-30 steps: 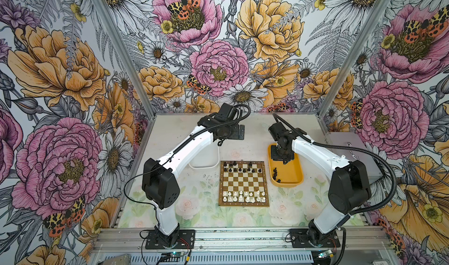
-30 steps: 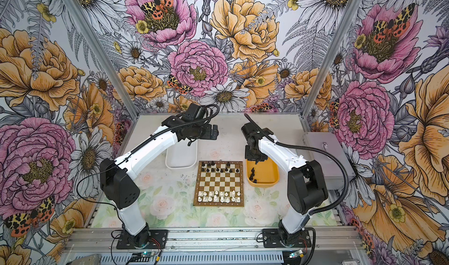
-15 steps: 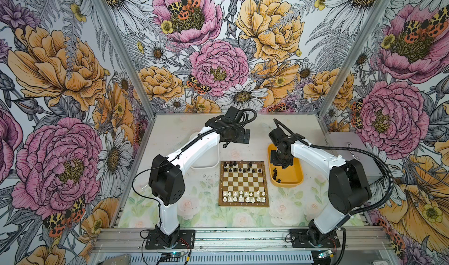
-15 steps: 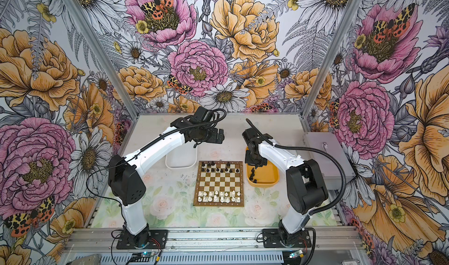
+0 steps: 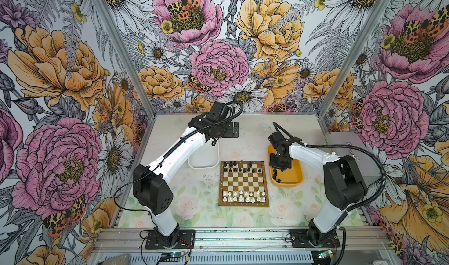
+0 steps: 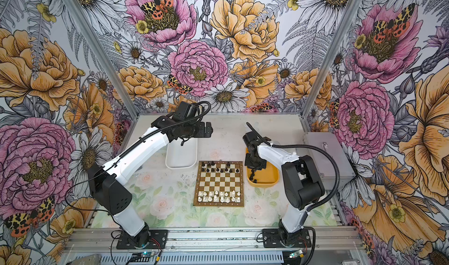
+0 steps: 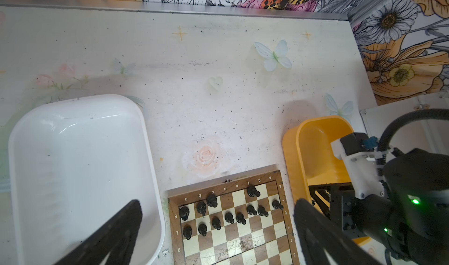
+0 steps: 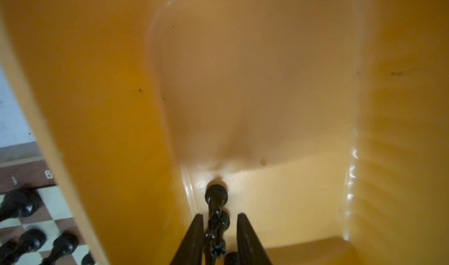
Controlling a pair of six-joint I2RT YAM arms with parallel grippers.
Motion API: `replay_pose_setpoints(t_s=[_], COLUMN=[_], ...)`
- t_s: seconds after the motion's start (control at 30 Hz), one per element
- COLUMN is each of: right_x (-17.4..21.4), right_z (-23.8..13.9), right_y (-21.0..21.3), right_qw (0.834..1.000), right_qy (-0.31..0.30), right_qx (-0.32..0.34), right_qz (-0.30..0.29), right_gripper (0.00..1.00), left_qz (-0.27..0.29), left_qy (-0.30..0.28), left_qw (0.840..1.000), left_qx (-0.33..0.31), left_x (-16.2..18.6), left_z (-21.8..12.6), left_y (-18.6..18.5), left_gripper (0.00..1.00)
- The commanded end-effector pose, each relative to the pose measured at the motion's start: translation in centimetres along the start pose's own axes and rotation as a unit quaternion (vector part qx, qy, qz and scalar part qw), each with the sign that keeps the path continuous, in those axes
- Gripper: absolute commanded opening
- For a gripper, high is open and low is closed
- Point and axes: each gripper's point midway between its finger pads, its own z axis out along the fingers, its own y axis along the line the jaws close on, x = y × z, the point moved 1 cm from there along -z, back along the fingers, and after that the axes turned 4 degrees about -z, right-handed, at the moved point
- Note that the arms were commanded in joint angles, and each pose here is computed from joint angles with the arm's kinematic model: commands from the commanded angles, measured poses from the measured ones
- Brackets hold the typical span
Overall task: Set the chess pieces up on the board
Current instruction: 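Lower the right gripper into the yellow tub and close on a black piece, then lift the black piece out of the yellow tub with the right gripper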
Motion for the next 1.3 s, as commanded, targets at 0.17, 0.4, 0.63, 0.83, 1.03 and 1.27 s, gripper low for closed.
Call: replay_pose_setpoints(t_s=[0.17,0.4,0.63,0.83,1.03,1.27], right_x=[-0.4,-0.2,0.0,0.1,-0.1,-0.7], right_z=[1.1,1.5,1.6,1.7,1.4,0.4], right_y=[0.4,0.2,0.1,0.1,0.2,0.1], right_qw=[1.0,1.0,1.0,1.0,1.0,1.0], right_qy=[-0.001,0.004,0.007,0.008,0.006,-0.003], right_qx=[-0.009,-0.006,-0.004,-0.003,-0.007,0.0], right_qz=[0.015,0.018,0.018,0.021,0.02,0.01], right_gripper=[0.23,0.2,0.17,0.1,0.04,0.0], left_qz=[-0.012,-0.015,-0.015,-0.015,-0.016,-0.015], left_qy=[-0.021,-0.025,-0.023,-0.024,-0.025,-0.026], left_qw=[1.0,1.0,1.0,0.999,0.999,0.999], left_qx=[-0.01,-0.012,-0.015,-0.015,-0.017,-0.019], left_x=[-0.9,-1.1,-0.9,-0.8,-0.8,-0.8], left_z=[-1.1,-1.4,-1.5,-1.6,-1.8,-1.9], left_y=[1.3,1.8,2.1,2.3,2.5,2.8], left_gripper=[0.99,0.99,0.99,0.99,0.99,0.99])
